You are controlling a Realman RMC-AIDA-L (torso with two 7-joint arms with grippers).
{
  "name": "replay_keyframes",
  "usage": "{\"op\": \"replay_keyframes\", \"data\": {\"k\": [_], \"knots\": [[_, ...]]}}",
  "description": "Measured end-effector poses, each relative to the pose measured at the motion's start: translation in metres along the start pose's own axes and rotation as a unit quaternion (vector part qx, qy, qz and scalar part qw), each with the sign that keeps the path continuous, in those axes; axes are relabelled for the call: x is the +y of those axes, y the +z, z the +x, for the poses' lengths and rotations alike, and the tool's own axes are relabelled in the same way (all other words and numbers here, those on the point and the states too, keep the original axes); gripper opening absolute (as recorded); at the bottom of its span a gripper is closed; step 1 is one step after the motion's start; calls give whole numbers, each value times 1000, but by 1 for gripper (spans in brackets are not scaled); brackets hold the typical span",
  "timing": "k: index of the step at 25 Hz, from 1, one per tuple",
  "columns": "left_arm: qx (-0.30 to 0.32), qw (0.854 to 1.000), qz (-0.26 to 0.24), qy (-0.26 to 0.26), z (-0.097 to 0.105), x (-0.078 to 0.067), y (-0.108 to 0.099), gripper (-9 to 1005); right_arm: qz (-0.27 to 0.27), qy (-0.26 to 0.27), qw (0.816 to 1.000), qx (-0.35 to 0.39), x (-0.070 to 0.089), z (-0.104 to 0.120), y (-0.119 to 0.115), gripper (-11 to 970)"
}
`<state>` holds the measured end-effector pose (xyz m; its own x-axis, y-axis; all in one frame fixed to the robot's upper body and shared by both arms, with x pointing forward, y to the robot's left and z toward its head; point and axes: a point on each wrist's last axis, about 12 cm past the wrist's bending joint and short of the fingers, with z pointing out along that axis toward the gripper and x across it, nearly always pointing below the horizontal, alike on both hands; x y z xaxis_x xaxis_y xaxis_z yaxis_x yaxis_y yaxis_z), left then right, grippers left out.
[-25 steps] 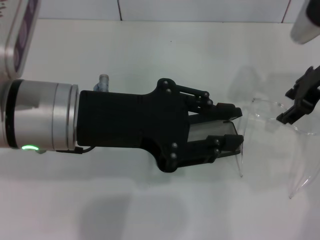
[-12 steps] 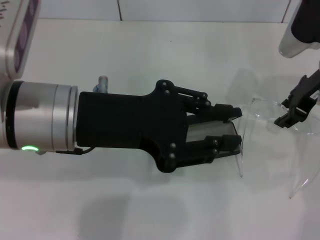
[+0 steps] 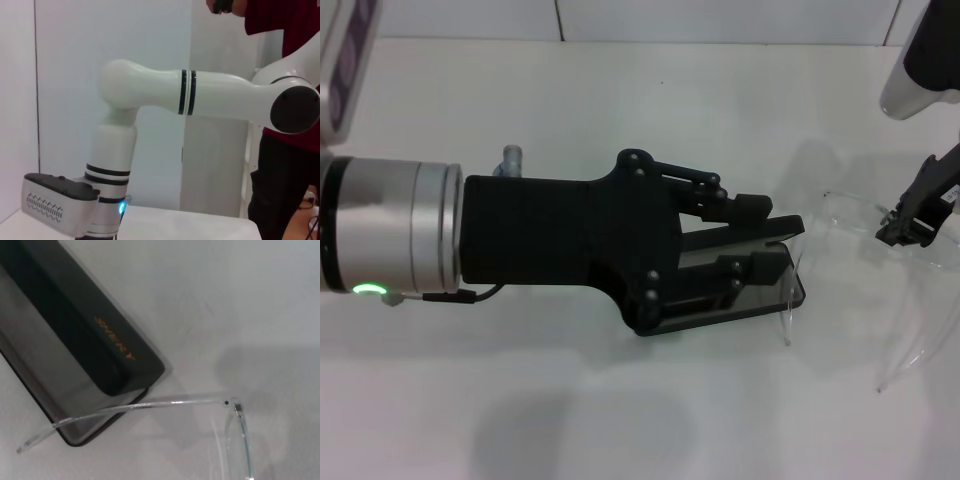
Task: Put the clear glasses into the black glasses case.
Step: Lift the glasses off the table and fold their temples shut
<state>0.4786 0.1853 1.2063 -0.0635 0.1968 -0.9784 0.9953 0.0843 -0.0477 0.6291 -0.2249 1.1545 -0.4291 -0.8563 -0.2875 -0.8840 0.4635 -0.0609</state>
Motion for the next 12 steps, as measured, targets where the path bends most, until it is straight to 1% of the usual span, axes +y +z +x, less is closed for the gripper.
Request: {"op": "replay_keyframes", "data": {"k": [4,5,6,9,12], "knots": [[0,1000,-1,-5,2,0,-1,383,11,1,1000,-10,-3,2,-5,123],[1,1000,0,-5,3,-1,-1,382,17,4,1000,-18,-4,5,-11,123],[1,1000,1,-6,3,-1,-2,382,17,4,1000,-18,-4,5,-11,122],[1,1000,3,-6,3,-2,-2,373,22,11,999,-29,-5,15,-23,122],[1,1000,3,-3,4,-2,-2,365,25,21,998,-54,-3,27,-46,121]]}}
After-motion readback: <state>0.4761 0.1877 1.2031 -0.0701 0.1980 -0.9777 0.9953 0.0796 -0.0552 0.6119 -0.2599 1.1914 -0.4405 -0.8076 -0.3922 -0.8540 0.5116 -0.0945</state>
